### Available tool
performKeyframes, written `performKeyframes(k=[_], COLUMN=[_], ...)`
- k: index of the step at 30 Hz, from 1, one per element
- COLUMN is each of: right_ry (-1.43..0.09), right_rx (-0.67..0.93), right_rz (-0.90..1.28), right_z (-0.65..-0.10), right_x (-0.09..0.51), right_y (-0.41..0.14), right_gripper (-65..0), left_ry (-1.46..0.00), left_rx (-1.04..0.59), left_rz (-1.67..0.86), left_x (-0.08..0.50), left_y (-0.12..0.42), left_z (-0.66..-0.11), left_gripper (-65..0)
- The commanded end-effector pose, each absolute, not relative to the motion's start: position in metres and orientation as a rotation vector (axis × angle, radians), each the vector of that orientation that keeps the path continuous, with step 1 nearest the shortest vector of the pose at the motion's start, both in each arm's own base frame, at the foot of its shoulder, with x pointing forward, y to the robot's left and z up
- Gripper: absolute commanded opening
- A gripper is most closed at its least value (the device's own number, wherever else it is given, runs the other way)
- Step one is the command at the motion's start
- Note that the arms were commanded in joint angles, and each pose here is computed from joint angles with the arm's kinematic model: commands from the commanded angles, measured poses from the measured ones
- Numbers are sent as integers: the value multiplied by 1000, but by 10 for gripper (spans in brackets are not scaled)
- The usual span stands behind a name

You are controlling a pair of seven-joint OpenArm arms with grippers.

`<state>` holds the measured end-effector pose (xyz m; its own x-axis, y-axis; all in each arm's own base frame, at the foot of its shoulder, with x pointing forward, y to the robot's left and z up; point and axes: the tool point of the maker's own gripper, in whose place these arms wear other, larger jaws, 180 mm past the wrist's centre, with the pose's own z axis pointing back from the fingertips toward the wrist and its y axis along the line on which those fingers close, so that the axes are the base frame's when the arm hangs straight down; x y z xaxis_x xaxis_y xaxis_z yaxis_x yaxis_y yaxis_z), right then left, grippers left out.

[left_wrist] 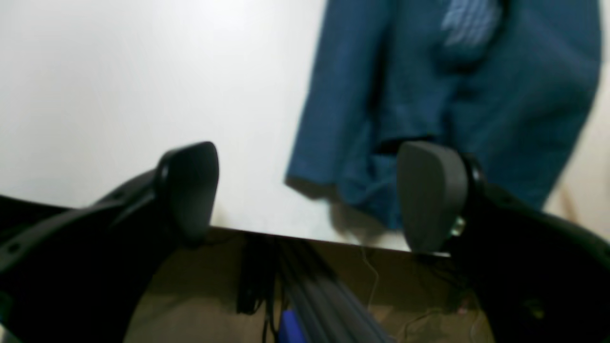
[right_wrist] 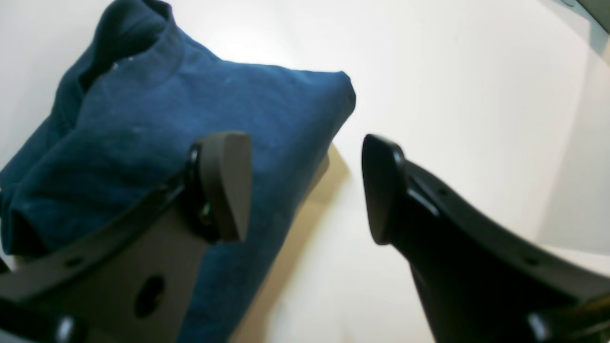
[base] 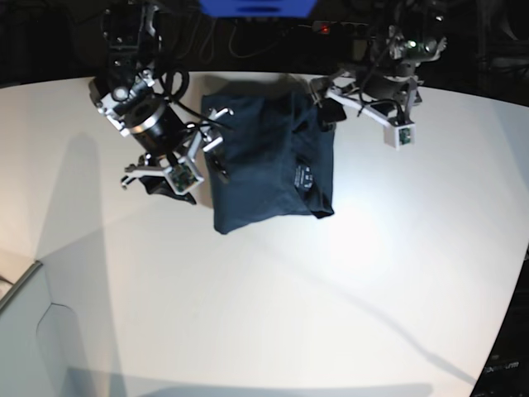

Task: Layout the t-shirt on the table in an organized manner, then fold the t-shirt properly
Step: 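Tuck and straighten the folded bundle edges with both grippers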

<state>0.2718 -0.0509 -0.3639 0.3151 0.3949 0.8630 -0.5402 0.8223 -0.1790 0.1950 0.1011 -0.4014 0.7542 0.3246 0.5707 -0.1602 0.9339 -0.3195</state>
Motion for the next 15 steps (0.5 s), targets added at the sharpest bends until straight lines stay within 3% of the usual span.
performKeyframes(k=[1,15], right_ry=[-1144,-1133], right_rx=[167,165], right_rz=[610,611], right_z=[-350,-353], right_x=[278,275], right_y=[-47,-48], right_gripper=[-283,-283], left_ry=[-695,-634], left_rx=[-284,-316], left_rz=[262,238], left_x=[200,222], left_y=[93,64], left_z=[-393,-425], left_gripper=[-83,-83])
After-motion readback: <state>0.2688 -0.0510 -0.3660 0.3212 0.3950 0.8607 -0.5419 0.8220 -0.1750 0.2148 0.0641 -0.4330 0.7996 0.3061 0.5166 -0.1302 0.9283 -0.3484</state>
